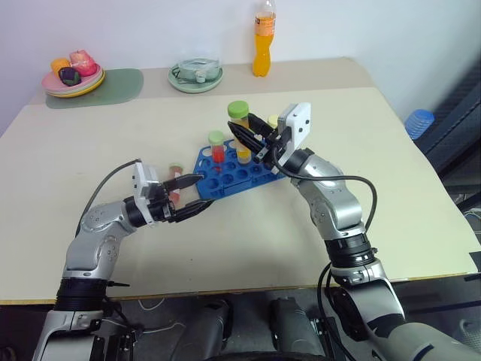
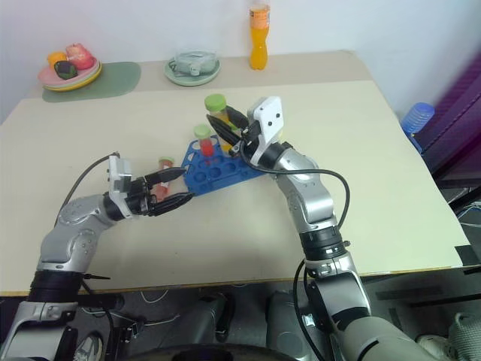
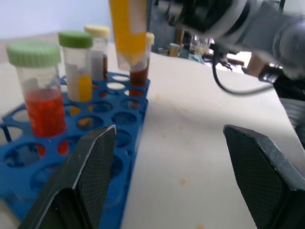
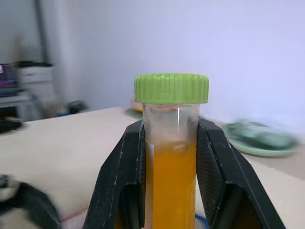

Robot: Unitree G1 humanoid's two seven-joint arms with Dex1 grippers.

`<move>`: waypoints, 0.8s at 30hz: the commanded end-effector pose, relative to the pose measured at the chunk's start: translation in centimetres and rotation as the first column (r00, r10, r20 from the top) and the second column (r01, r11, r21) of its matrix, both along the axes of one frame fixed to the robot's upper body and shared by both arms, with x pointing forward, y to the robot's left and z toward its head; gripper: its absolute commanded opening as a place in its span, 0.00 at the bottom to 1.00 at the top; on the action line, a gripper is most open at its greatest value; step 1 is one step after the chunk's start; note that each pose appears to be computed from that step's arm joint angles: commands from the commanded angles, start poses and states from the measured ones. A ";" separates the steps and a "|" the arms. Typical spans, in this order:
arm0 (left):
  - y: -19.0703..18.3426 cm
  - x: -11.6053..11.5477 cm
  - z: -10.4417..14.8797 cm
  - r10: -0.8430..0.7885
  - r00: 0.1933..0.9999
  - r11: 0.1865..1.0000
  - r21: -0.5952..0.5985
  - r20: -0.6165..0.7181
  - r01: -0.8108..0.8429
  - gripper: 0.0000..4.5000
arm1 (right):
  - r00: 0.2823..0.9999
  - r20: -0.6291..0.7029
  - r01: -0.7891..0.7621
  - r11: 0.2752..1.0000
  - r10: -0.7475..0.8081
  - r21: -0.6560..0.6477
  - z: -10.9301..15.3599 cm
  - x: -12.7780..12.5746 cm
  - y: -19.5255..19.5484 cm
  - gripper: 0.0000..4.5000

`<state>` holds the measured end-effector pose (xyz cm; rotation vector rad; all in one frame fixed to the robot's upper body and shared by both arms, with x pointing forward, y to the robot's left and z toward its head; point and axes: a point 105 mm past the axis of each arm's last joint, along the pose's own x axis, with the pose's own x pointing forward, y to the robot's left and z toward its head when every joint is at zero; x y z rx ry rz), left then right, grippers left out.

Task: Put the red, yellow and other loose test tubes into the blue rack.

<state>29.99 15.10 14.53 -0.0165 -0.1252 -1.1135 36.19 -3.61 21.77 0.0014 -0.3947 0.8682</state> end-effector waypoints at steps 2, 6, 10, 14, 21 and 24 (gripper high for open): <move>0.7 -0.4 1.5 0.019 0.998 1.000 -0.023 0.061 -0.017 0.82 | 0.994 0.074 0.074 0.996 -0.077 0.041 0.1 0.6 -0.9 0.18; 0.9 -0.7 1.4 0.041 0.997 0.999 -0.022 0.063 -0.039 0.82 | 0.992 0.064 0.102 0.993 -0.105 0.055 -1.2 0.7 -1.2 0.18; 0.5 -0.8 1.5 0.058 0.996 0.998 -0.021 0.067 -0.057 0.82 | 0.990 0.043 0.134 0.989 -0.137 0.069 -2.6 0.9 -1.2 0.18; -0.3 -0.4 2.1 0.066 0.995 0.998 -0.024 0.072 -0.065 0.82 | 0.989 0.032 0.143 0.988 -0.145 0.064 -3.7 0.9 -1.0 0.18; -0.6 0.0 2.6 0.076 0.995 0.997 -0.026 0.069 -0.074 0.82 | 0.986 0.030 0.163 0.985 -0.165 0.064 -4.4 1.1 -1.4 0.18; -0.6 0.0 2.7 0.077 0.995 0.997 -0.024 0.068 -0.076 0.82 | 0.984 0.033 0.173 0.983 -0.175 0.068 -4.3 1.1 -1.8 0.18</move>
